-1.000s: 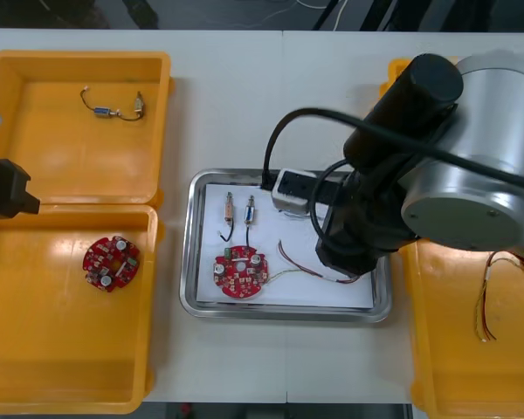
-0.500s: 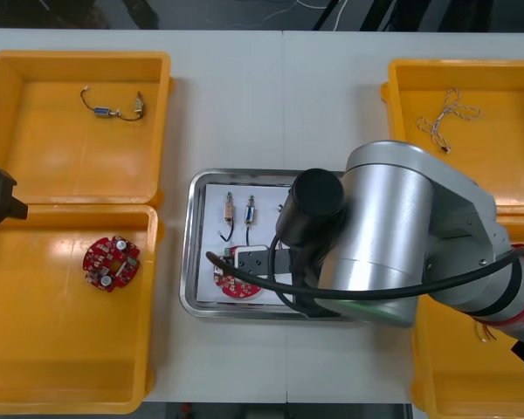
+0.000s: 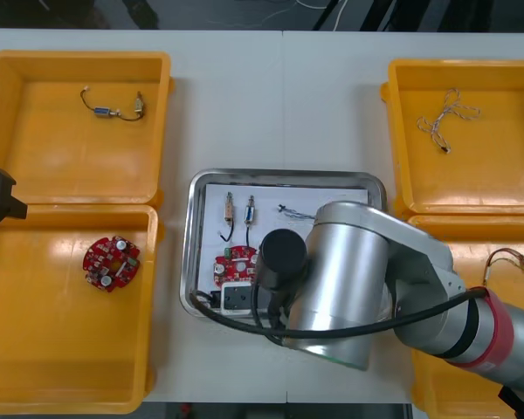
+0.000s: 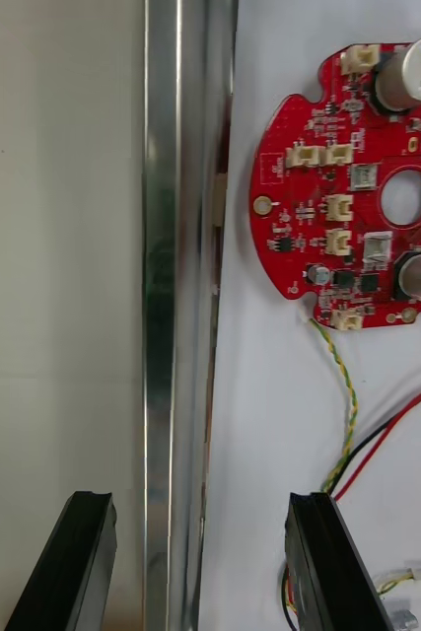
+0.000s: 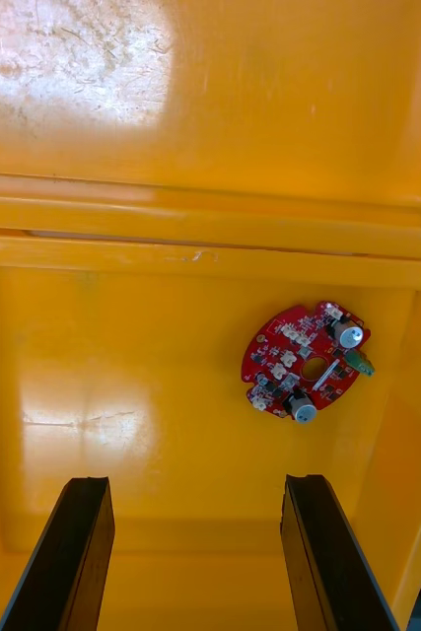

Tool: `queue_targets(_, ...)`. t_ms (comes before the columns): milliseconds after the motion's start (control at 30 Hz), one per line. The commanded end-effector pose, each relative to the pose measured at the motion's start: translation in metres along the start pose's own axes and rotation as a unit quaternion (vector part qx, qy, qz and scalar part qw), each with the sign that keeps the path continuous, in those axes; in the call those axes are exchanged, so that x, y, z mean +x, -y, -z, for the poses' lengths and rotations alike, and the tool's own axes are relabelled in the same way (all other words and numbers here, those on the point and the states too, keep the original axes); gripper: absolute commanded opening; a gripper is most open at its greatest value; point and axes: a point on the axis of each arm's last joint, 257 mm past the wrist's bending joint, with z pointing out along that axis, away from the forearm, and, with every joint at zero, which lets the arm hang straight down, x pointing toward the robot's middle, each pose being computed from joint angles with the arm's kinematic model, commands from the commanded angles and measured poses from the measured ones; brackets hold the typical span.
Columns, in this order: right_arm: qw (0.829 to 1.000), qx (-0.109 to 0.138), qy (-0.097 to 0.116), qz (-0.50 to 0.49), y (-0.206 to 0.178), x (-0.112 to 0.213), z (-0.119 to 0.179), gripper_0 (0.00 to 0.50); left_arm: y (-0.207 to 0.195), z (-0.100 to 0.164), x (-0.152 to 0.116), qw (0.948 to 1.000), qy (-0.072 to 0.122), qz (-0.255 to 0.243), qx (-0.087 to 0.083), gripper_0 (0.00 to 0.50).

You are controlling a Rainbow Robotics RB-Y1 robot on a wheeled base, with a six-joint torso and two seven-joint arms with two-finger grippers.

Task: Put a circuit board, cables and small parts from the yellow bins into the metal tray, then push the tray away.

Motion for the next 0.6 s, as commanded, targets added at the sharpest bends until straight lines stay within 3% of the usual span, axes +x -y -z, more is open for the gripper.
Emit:
queue_targets(33, 1.000, -0.006, 0.004, 0.024, -0.024, -0.011, -0.011, 0.500, -0.013, 0.012, 0.000, 0.9994, 0.009, -0.029, -0.019, 0.500)
queue_targets(200, 1.000, -0.016, -0.002, 0.015, -0.031, -0.014, -0.020, 0.500, -0.013, 0.012, 0.000, 0.9994, 0.009, -0.029, -0.019, 0.500)
queue_targets(600, 1.000, 0.012, -0.004, 0.018, -0.028, -0.021, -0.036, 0.500, -0.013, 0.012, 0.000, 0.9994, 0.009, -0.029, -0.019, 0.500)
